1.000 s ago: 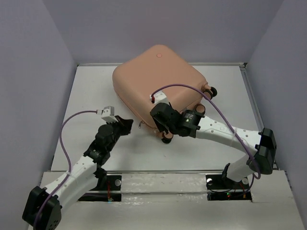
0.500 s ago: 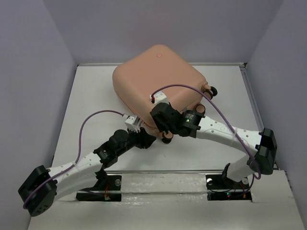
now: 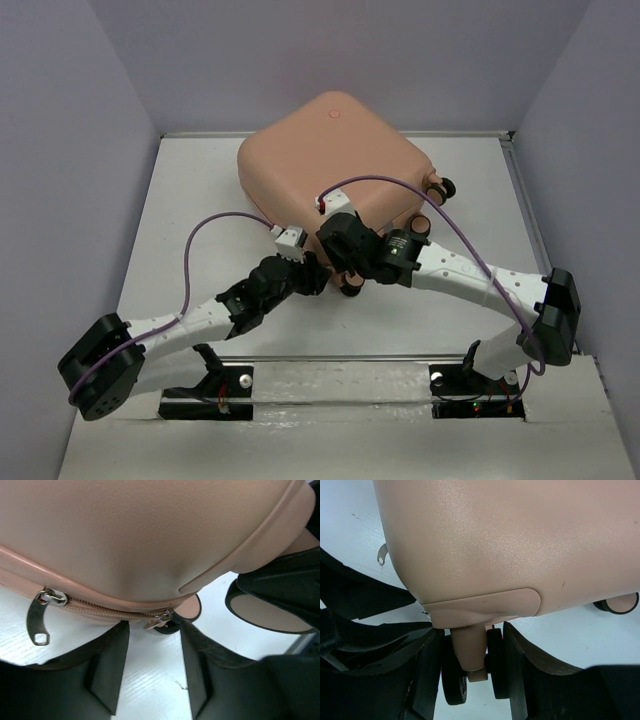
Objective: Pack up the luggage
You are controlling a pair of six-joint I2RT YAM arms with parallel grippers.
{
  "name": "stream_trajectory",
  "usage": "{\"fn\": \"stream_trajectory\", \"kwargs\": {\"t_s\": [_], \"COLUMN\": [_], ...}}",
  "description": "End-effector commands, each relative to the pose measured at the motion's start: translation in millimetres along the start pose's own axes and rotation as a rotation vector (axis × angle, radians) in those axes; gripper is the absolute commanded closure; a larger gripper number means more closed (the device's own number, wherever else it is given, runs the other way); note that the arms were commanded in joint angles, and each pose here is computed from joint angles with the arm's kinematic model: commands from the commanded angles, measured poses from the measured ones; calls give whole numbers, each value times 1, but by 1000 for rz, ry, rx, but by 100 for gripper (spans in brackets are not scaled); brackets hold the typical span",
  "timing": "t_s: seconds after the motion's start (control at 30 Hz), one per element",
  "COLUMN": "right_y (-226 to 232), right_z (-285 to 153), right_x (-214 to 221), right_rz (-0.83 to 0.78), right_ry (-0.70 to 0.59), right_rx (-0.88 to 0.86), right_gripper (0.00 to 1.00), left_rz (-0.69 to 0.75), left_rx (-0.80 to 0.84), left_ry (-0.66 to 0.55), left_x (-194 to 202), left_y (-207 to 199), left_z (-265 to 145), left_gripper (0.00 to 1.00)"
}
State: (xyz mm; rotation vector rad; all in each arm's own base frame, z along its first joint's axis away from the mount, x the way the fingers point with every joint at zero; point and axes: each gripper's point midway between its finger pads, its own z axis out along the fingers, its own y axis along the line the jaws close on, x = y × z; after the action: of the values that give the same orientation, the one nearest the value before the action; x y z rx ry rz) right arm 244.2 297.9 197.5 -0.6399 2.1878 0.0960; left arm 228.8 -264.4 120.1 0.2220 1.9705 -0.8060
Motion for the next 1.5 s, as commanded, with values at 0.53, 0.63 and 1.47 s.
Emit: {"fn": "stream_trajectory", "kwargs": {"t_s": [0.53,0.63,1.47], "right_y": [22,22,0], "right_z": [1,-1,-13], "right_x": [67,65,105], "right_rz": [-77,-63,-73], "right_ry": [168,152,246], "right_rx": [-65,-71,-8], "right_gripper": [93,93,93], "left_rz": [-150,-180,-19], "left_rx": [-237,-261,-547], "left_ry": [-257,-271,-265], "left_x": [-31,-30,-21], "left_y": [-25,-19,63], "left_z": [20,12,-42], "left_gripper": [42,38,94]}}
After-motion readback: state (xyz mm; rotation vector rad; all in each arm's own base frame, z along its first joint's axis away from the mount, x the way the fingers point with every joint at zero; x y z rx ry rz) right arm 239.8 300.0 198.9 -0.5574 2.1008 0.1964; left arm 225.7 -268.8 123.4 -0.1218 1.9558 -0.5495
